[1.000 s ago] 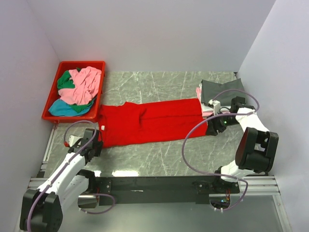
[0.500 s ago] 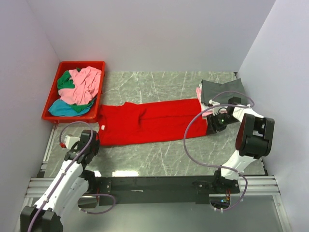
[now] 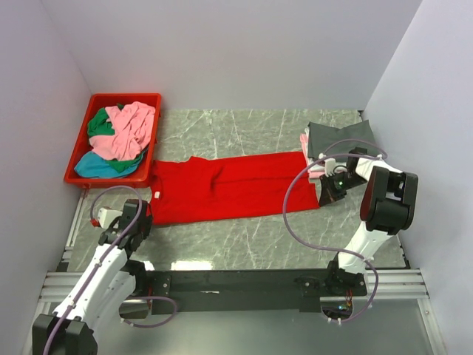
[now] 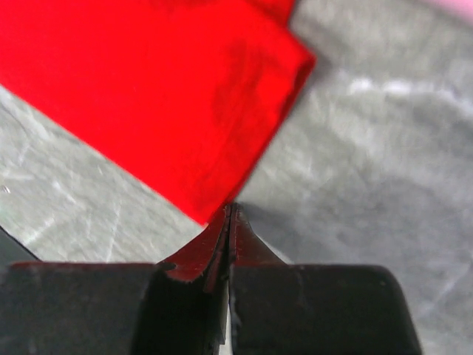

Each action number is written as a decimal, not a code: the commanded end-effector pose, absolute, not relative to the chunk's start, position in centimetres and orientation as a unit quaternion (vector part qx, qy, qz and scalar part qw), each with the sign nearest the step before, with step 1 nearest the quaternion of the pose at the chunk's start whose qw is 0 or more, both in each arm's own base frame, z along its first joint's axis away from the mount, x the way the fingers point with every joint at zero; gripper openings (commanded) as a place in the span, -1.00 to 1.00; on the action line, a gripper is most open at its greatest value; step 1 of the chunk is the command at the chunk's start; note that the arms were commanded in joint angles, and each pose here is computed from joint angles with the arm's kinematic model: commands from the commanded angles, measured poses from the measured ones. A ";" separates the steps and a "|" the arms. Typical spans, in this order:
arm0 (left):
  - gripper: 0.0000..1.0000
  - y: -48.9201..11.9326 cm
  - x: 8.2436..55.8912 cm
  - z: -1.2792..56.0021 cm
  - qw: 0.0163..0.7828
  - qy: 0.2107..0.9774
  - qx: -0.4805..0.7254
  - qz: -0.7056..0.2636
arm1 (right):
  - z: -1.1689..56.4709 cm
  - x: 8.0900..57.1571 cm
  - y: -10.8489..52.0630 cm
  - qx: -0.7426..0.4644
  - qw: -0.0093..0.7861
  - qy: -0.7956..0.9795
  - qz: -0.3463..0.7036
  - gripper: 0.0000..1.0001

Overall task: Fold and stack the t-shirts
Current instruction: Fold the tshirt

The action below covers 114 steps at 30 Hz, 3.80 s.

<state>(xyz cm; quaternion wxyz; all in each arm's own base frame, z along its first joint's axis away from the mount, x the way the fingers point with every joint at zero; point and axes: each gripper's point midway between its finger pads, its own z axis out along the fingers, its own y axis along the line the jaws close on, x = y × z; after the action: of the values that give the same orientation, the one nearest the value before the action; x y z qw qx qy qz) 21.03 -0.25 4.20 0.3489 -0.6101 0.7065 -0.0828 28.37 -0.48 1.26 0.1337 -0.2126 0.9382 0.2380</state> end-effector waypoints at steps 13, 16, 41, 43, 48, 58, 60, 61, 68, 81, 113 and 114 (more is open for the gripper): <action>-0.99 -0.9 19.4 3.6 0.331 0.708 -0.615 -0.106 | 5.1 25.6 -2.9 -0.217 0.141 0.934 0.245 -0.36; -0.99 -1.0 19.3 3.4 0.328 0.709 -0.615 -0.107 | 5.2 27.4 -1.1 -0.193 0.143 0.928 0.284 -0.02; -0.99 -0.4 19.9 5.2 0.355 0.706 -0.604 -0.104 | 1.9 24.2 -2.2 -0.189 0.046 0.967 0.168 -1.00; -0.99 -0.4 19.9 5.3 0.356 0.705 -0.604 -0.108 | 1.7 22.4 -2.7 -0.202 0.028 0.966 0.159 -1.00; -0.99 -1.4 19.8 5.0 0.340 0.717 -0.596 -0.124 | 2.1 18.7 -3.2 -0.236 -0.016 0.960 0.149 -1.00; -0.99 -2.8 19.6 7.6 0.330 0.730 -0.576 -0.164 | 4.3 16.1 -3.1 -0.287 -0.018 0.942 0.171 -0.24; -0.76 -3.0 19.9 9.6 0.346 0.727 -0.566 -0.179 | 5.3 16.6 -3.0 -0.286 0.000 0.942 0.177 -0.06; -0.57 -2.9 20.3 11.7 0.366 0.718 -0.558 -0.195 | 6.2 17.5 -3.3 -0.290 0.021 0.942 0.171 0.04; 0.40 -4.1 22.3 20.0 0.484 0.720 -0.423 -0.260 | 9.9 21.4 -1.3 -0.294 0.122 0.920 0.228 0.15; 0.25 -7.4 36.7 11.7 0.289 0.808 -0.504 -0.092 | 11.3 25.2 3.1 -0.254 0.261 0.880 0.306 0.16; -0.99 -9.2 46.1 2.9 0.201 0.887 -0.412 0.043 | 12.4 24.7 3.6 -0.247 0.289 0.869 0.317 0.16; -0.99 -9.5 46.9 3.1 0.208 0.891 -0.403 0.033 | 12.7 24.6 3.6 -0.250 0.292 0.867 0.316 0.16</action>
<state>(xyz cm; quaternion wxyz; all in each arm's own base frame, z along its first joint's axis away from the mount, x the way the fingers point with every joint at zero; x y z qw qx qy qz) 43.67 -8.30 2.43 0.1801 -0.4324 0.8800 0.0789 24.57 3.37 11.18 0.2669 -0.2388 0.8795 0.3133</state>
